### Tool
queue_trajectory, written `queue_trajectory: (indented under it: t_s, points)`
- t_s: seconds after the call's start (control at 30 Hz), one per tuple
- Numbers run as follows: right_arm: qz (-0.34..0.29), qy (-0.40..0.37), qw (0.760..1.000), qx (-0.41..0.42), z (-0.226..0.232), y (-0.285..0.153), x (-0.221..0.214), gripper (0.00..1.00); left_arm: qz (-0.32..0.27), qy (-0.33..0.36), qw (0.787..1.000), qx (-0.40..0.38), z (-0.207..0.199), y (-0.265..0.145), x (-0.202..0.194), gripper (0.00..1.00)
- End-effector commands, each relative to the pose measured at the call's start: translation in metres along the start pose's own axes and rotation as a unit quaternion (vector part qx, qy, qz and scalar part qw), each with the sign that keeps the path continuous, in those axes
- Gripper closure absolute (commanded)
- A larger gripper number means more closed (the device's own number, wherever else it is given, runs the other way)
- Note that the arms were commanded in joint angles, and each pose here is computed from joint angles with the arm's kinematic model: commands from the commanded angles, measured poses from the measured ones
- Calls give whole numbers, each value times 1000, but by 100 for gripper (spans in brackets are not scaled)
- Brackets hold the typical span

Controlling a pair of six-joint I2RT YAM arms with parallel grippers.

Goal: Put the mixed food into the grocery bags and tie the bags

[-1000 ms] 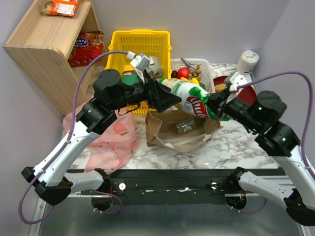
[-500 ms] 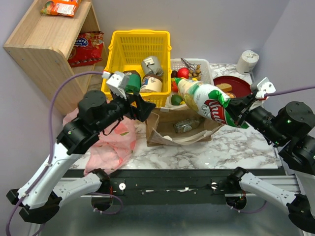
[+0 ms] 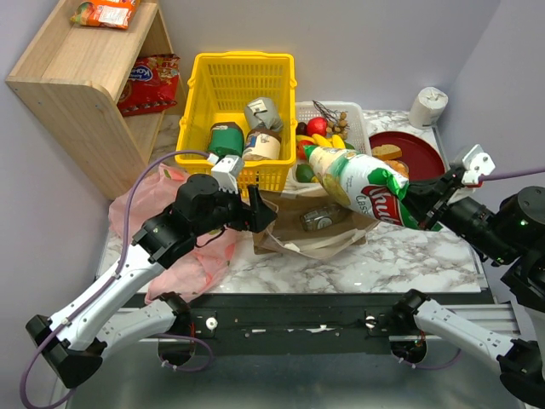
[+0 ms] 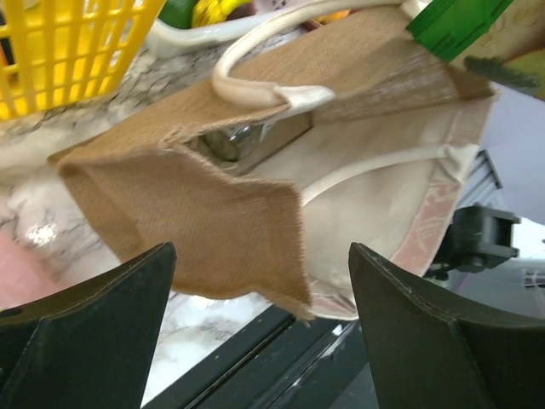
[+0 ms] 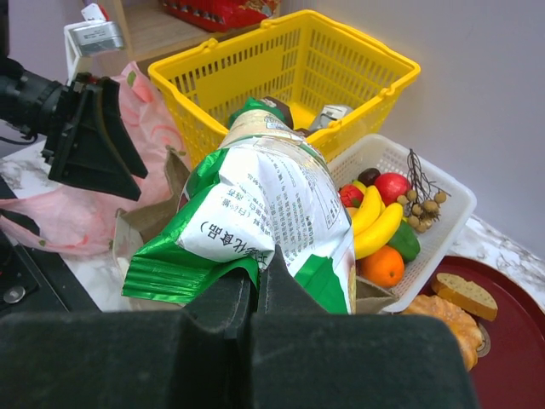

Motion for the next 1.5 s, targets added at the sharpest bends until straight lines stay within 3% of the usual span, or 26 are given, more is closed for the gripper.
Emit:
queue_trajectory:
  t_s: [0.0,0.1,0.2,0.3,0.33,0.43,0.63,0.9,1.0,1.2,1.3,1.47]
  points:
    - [-46,-8,999,22,3,-13,23,99,-11,-23,998,-55,-11,9,1,9]
    - [-52,-12,998,30,4,-16,27,99,-3,-33,998,-59,-9,21,-4,9]
    - [-54,-12,998,42,6,-19,28,99,11,-37,998,-40,-1,32,-10,17]
    - [-38,-6,998,49,9,-14,18,99,5,-36,999,0,9,36,-12,40]
    - [-29,-6,998,51,10,-10,13,99,-1,-36,999,16,14,37,-12,53]
    - [30,-1,998,61,14,15,-18,99,-15,-35,999,29,18,33,-11,73]
    - [104,1,989,104,22,71,-59,99,-29,-39,998,26,21,25,-16,92]
    - [70,56,969,231,51,144,-74,99,-18,-46,999,18,24,27,-24,100]
    - [116,83,961,235,59,168,-111,99,-18,-41,999,15,22,28,-23,100]
    - [269,45,956,108,45,172,-214,99,-19,-30,999,11,18,29,-16,100]
    - [315,22,948,32,33,163,-239,99,-24,-23,999,21,19,28,-12,100]
    - [407,8,904,-130,6,145,-255,94,-42,-18,998,38,19,21,-4,100]
Point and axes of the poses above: each gripper's point midway between its finger pads, its own y axis out along the fingers, its own z axis along the line the jaws close on, x = y × z, the point moved 7 cm from there along -y, back along the fingers, and after that the axes turned 5 degrees about -y, right-handed, at the moved point
